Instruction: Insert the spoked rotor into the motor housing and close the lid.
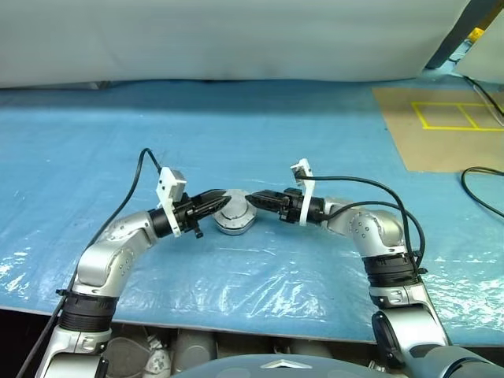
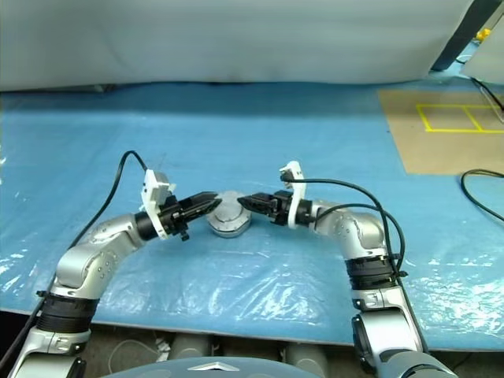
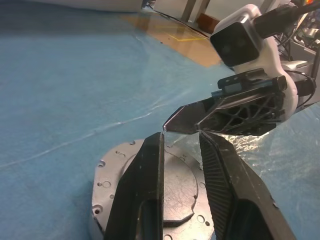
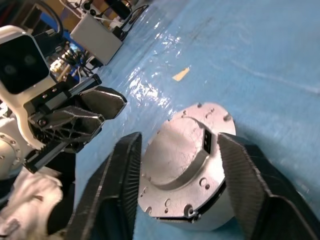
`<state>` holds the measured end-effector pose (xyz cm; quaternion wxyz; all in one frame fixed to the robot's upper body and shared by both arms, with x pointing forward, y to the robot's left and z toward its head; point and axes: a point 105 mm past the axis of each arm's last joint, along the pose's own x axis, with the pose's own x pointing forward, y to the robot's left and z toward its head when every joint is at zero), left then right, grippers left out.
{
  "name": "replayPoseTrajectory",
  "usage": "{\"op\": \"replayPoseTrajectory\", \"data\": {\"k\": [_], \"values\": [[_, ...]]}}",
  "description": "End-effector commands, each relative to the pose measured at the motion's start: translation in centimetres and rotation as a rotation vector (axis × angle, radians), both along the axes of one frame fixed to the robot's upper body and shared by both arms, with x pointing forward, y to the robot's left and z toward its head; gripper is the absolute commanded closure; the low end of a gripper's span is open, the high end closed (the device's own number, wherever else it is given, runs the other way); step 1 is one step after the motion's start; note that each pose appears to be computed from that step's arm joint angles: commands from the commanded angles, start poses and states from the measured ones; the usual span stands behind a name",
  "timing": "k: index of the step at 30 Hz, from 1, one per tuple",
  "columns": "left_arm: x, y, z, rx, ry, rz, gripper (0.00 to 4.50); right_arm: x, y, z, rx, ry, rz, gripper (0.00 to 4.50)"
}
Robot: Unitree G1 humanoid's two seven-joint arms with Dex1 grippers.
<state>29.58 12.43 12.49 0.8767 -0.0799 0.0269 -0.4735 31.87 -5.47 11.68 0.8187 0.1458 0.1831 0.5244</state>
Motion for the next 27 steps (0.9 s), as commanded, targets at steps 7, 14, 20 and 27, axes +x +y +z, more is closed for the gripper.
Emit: {"op": "replayPoseTrajectory", "data": {"k": [7, 14, 20, 27], "values": [[-1.9, 3.7, 0.7, 0.059, -0.094, 0.099, 3.31, -1.2, 3.2, 1.0, -0.203, -0.318, 0.24, 0.02], [-2.6, 3.7, 0.0, 0.055, -0.076, 0.13, 3.31, 0.1, 4.3, -0.7, -0.295, -0.436, 0.236, 0.02], [-2.7, 3.2, -0.2, 0.054, -0.073, 0.132, 3.31, 0.2, 4.5, -1.2, -0.322, -0.488, 0.246, 0.02], [-2.6, 3.4, -0.4, 0.061, -0.069, 0.137, 3.31, 0.2, 4.4, -3.3, -0.419, -0.537, 0.272, 0.02]]}}
